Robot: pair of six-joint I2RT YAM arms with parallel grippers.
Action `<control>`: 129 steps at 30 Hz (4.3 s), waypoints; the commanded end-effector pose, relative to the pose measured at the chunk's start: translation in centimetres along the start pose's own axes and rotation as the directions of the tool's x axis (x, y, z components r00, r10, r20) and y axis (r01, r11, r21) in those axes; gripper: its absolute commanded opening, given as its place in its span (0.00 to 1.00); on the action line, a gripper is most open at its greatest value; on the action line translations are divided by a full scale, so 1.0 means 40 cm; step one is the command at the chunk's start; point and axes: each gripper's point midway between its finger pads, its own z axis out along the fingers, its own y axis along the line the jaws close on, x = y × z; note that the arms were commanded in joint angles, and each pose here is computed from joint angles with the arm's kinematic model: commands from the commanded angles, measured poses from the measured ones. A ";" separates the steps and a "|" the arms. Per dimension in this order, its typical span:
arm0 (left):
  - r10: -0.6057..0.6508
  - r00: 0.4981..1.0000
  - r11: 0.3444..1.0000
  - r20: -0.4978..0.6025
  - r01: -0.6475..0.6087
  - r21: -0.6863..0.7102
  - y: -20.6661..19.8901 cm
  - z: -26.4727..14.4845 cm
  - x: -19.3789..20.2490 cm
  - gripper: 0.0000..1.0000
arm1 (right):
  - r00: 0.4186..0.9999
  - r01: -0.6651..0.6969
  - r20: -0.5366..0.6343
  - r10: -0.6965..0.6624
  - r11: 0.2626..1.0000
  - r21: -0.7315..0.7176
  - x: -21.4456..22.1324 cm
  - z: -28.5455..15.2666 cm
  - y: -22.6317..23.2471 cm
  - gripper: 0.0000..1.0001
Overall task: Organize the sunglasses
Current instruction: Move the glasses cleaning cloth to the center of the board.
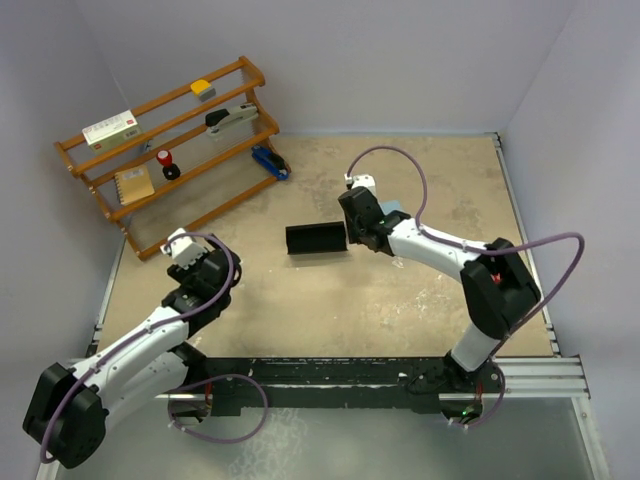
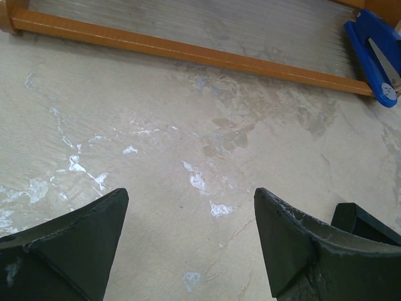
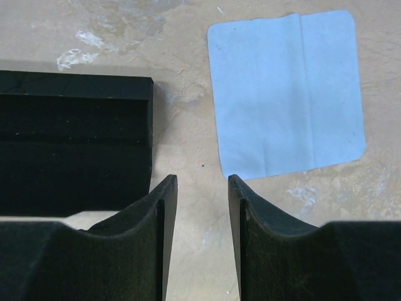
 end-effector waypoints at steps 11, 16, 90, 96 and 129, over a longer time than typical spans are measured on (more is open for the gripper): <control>-0.017 1.000 0.999 0.013 0.017 0.037 -0.018 -0.011 -0.019 0.79 | 1.000 -0.024 0.010 0.023 0.999 0.046 -0.089 0.132 -0.029 0.12; -0.010 1.000 0.999 0.010 0.010 0.035 -0.017 -0.009 -0.016 0.79 | 0.999 -0.042 0.012 0.042 0.996 0.077 -0.102 0.165 -0.052 0.00; -0.030 0.999 0.999 0.041 0.029 0.030 -0.021 -0.018 -0.052 0.79 | 0.976 -0.032 -0.217 0.011 0.995 -0.091 0.428 -0.093 0.110 0.00; -0.035 0.999 0.999 0.033 0.034 0.035 -0.028 -0.019 -0.052 0.79 | 0.977 -0.001 -0.213 -0.026 0.993 -0.122 0.460 -0.138 0.157 0.00; -0.031 0.999 0.999 0.043 0.030 0.026 -0.025 -0.025 -0.068 0.79 | 0.985 0.117 -0.104 -0.138 0.975 -0.187 0.486 -0.278 0.335 0.00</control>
